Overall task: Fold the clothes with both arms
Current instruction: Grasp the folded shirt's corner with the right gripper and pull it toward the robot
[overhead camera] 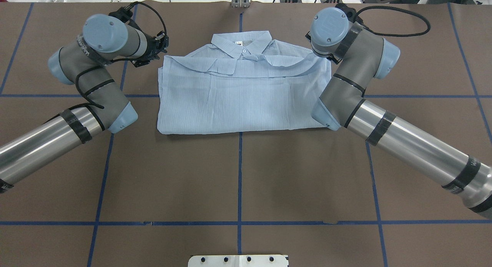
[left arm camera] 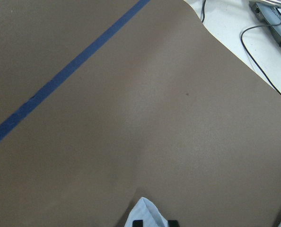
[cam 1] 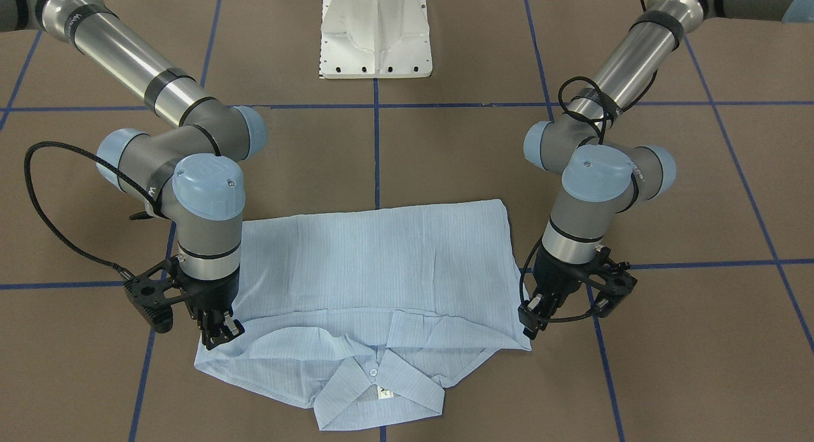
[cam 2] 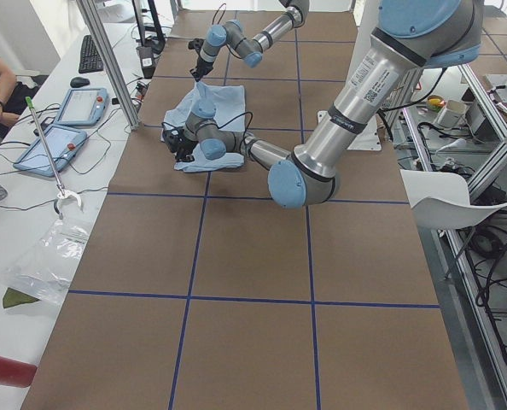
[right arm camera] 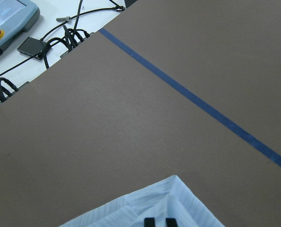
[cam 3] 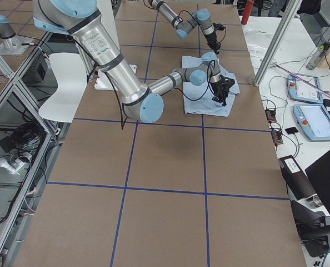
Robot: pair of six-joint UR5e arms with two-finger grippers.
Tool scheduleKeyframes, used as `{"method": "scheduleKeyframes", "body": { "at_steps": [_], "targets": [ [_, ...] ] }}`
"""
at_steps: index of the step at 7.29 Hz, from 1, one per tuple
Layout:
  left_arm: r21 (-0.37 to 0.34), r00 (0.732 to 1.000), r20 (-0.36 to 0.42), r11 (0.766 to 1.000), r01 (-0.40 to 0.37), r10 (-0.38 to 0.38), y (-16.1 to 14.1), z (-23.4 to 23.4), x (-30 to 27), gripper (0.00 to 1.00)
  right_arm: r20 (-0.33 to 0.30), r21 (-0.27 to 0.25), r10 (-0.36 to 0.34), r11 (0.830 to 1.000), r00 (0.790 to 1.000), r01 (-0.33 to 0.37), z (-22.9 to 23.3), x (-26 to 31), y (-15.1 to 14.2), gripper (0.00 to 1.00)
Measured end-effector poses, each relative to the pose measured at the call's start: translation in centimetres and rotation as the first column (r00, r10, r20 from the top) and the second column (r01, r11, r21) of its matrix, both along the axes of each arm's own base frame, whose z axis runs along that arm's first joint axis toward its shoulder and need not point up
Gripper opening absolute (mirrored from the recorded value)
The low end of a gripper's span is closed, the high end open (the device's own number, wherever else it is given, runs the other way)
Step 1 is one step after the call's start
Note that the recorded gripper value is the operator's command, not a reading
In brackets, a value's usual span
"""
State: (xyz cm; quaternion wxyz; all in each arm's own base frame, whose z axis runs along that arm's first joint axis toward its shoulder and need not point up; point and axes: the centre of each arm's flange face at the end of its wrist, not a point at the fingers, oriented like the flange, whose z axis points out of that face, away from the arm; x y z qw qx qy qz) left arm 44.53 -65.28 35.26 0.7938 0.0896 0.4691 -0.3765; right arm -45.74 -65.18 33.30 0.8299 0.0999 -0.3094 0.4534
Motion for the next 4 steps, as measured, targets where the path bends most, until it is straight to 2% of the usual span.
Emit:
{"method": "scheduleKeyframes", "body": {
  "at_steps": [1,3,4],
  "targets": [
    [0.006,1.000,-0.005,1.000,-0.001,0.001,0.0,-0.4,-0.2,0.46,0.001,0.004,-0.004,1.000,1.000,0.004,-0.1,0.0,0.1,0.70],
    [0.022,1.000,-0.024,1.000,0.001,0.000,0.3,-1.6,-1.0,0.46,0.031,0.041,-0.029,0.999,0.999,0.028,0.0,0.9,1.7,0.72],
    [0.025,0.999,-0.032,1.000,0.005,-0.004,0.4,-2.0,-1.3,0.46,0.059,0.058,-0.059,0.997,0.996,0.056,0.9,1.6,4.7,0.73]
  ]
}}
